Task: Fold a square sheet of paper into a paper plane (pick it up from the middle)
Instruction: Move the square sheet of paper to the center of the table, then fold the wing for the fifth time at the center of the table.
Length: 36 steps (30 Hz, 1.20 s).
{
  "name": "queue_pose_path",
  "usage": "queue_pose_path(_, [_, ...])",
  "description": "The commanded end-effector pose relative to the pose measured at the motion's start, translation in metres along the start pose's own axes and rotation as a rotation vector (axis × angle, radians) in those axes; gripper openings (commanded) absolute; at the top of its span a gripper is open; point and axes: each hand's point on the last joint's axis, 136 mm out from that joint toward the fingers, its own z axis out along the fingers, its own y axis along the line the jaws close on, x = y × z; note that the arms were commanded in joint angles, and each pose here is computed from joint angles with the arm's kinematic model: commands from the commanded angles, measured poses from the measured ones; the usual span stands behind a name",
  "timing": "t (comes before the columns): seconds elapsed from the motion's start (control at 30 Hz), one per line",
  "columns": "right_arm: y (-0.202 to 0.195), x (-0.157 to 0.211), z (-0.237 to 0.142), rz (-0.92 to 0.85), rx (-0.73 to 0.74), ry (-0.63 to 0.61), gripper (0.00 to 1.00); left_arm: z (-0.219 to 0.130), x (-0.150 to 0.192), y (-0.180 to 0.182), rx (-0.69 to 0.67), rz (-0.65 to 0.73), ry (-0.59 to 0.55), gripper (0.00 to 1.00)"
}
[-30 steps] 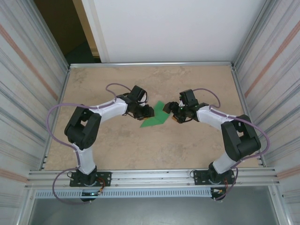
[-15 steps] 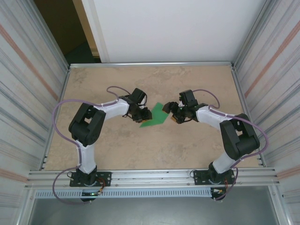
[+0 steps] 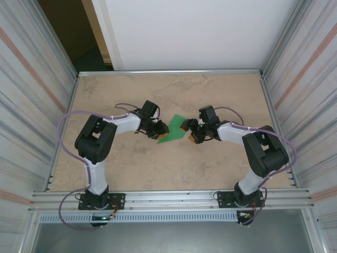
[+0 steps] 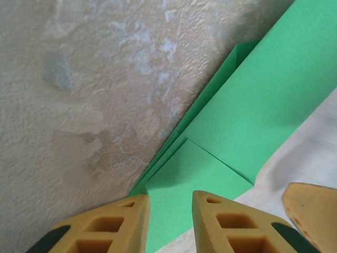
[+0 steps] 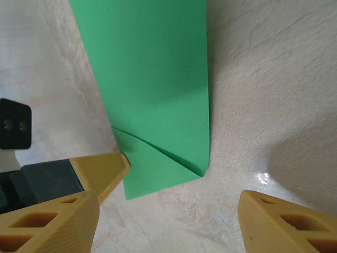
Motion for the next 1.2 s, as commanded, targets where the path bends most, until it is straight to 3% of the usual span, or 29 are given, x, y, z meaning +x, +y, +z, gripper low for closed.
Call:
queue_pose_path(0.0, [0.0, 0.004, 0.007, 0.02, -0.007, 0.024, 0.69, 0.006, 0.009, 0.021, -0.02, -0.096, 0.033, 0.29])
queue_pose_path(0.7, [0.003, 0.007, 0.028, 0.037, 0.008, 0.057, 0.43, 0.007, 0.013, 0.03, -0.035, -0.12, 0.042, 0.27])
queue_pose_path(1.17, [0.006, 0.0, 0.033, 0.026, -0.001, 0.041, 0.39, 0.007, 0.014, 0.032, -0.038, -0.126, 0.044, 0.27])
